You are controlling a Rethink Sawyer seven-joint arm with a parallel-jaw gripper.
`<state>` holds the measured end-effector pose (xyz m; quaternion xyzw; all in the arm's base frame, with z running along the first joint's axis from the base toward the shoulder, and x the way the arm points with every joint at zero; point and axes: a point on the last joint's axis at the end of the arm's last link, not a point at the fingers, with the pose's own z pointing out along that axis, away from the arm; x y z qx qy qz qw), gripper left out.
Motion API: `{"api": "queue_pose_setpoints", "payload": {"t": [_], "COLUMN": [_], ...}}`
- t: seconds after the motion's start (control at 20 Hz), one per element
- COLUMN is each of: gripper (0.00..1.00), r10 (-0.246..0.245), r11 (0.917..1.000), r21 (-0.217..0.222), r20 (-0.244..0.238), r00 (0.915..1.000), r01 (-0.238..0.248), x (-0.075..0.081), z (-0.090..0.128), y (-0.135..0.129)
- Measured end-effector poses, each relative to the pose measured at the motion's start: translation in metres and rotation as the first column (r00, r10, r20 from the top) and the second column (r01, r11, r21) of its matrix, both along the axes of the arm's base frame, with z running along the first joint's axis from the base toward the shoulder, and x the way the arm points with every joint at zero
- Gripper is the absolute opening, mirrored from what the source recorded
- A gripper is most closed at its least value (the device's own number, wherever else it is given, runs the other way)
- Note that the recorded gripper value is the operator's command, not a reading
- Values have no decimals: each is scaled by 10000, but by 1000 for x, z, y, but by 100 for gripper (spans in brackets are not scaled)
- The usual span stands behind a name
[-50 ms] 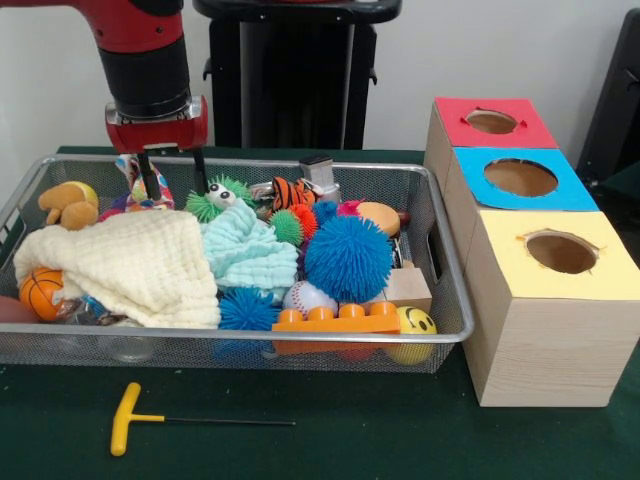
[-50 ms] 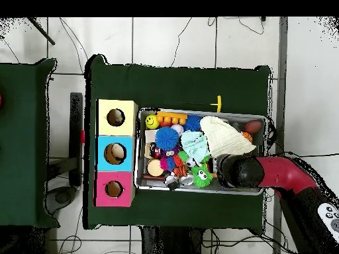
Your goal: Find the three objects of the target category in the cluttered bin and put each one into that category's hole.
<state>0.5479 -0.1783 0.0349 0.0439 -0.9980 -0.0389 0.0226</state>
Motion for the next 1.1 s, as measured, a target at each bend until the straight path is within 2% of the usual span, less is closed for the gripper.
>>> {"api": "queue_pose_setpoints", "payload": {"t": [0.55,1.1], "gripper": [100,100], "r10": [-147,-315], "r11": [9997,9994], "r21": [-209,-127], "r20": [212,134], "r00": [9997,9994], "r01": [151,317], "x": [4,-3], "z": [7,2], "y": [-17,-25]}}
